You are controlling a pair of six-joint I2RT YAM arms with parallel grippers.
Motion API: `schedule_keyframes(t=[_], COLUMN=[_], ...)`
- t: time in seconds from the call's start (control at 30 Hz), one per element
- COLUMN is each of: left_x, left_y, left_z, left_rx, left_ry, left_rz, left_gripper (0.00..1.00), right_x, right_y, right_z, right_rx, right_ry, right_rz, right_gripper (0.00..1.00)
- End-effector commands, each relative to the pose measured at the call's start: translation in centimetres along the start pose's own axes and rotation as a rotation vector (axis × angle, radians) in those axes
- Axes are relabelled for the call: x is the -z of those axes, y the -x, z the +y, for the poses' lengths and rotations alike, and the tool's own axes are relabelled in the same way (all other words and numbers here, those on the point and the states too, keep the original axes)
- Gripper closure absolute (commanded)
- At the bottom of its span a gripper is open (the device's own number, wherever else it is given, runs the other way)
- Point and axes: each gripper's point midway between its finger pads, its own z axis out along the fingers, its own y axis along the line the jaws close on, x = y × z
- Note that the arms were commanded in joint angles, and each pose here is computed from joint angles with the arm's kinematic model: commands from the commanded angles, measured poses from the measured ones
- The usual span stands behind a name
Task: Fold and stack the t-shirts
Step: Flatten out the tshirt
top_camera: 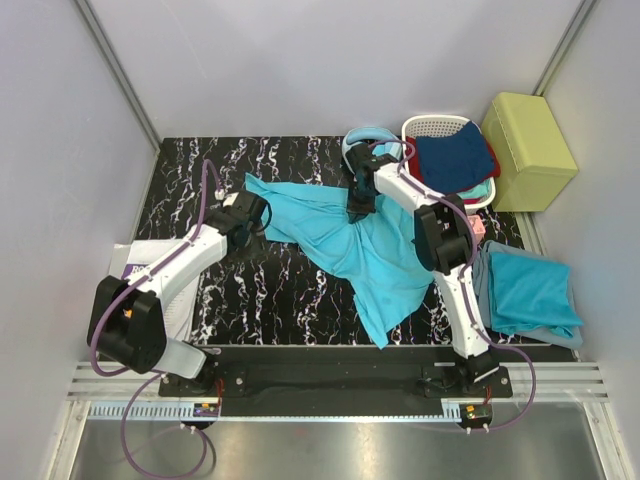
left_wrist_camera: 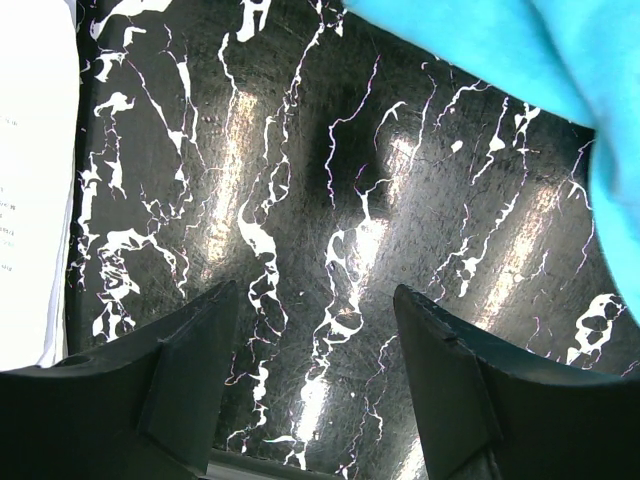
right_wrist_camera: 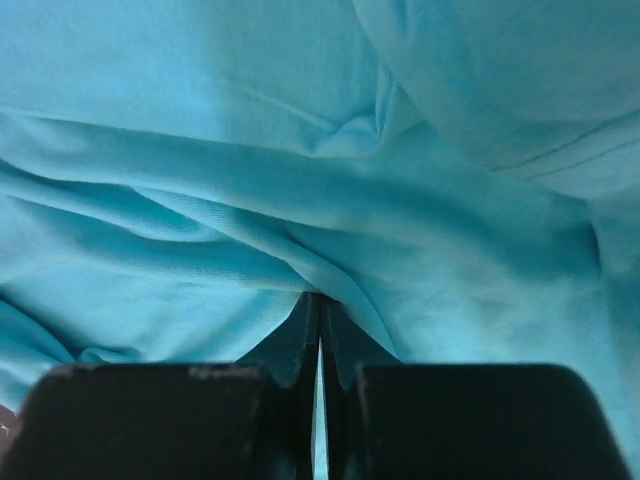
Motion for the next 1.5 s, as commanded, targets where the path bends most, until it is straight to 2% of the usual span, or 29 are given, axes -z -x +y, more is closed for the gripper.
schedule_keyframes(t=[0.0, 0.03, 0.27, 0.3, 0.37, 0.4, 0.47, 0.5, 0.53, 0.6, 0.63, 0.73, 0.83, 1.0, 1.23, 1.47], left_x=[0.5, 0.4, 0.1, 0.2, -0.2, -0.3, -0.4, -0.4, -0.4, -0.3, -0.2, -0.2, -0.2, -0.1, 0.0, -0.2], left_y=[0.6, 0.6, 2.1, 2.7, 2.6, 2.6, 2.1, 2.0, 1.8, 1.6, 1.4, 1.3, 1.0, 0.3, -0.2, -0.5], left_z=[0.1, 0.1, -0.7, -1.2, -1.9, -2.2, -2.7, -2.9, -2.8, -2.9, -2.8, -3.0, -3.2, -3.1, -3.0, -3.0], left_rx=[-0.002, -0.001, -0.023, -0.025, -0.03, -0.019, -0.012, -0.003, -0.002, 0.004, 0.004, 0.0, -0.009, -0.019, -0.027, -0.036], left_ry=[-0.007, -0.005, -0.004, -0.018, -0.029, -0.041, -0.062, -0.074, -0.077, -0.088, -0.09, -0.099, -0.105, -0.105, -0.11, -0.113], left_rz=[-0.035, -0.035, -0.061, -0.067, -0.043, -0.037, -0.018, -0.019, -0.015, -0.018, -0.017, -0.019, -0.011, -0.008, -0.004, 0.003], left_gripper=[0.32, 0.32, 0.31, 0.31, 0.32, 0.32, 0.33, 0.33, 0.33, 0.33, 0.33, 0.33, 0.33, 0.34, 0.34, 0.34], right_x=[3.6, 4.4, 11.4, 13.2, 14.0, 15.8, 15.5, 17.3, 16.2, 17.6, 16.5, 16.2, 15.9, 14.6, 13.0, 9.5], right_y=[1.0, 0.9, -2.5, -2.7, -4.2, -5.4, -8.3, -9.8, -12.1, -14.5, -16.9, -20.5, -22.5, -26.8, -27.8, -27.7], right_z=[2.6, 3.4, 9.4, 9.3, 8.6, 8.7, 6.6, 6.5, 4.4, 3.2, 1.6, -0.4, -0.8, 0.1, 0.3, -0.1], right_rx=[0.068, 0.096, 0.236, 0.233, 0.234, 0.24, 0.252, 0.259, 0.257, 0.211, 0.212, 0.176, 0.187, 0.303, 0.326, 0.32], right_ry=[0.052, 0.062, 0.144, 0.139, 0.112, 0.119, 0.054, 0.059, 0.006, 0.017, -0.021, -0.046, -0.064, -0.101, -0.14, -0.193], right_rz=[-0.097, -0.112, -0.198, -0.219, -0.204, -0.206, -0.166, -0.18, -0.129, -0.117, -0.066, -0.01, 0.011, 0.082, 0.068, 0.071], right_gripper=[0.84, 0.74, 0.55, 0.53, 0.53, 0.53, 0.53, 0.53, 0.54, 0.55, 0.55, 0.57, 0.58, 0.58, 0.58, 0.59])
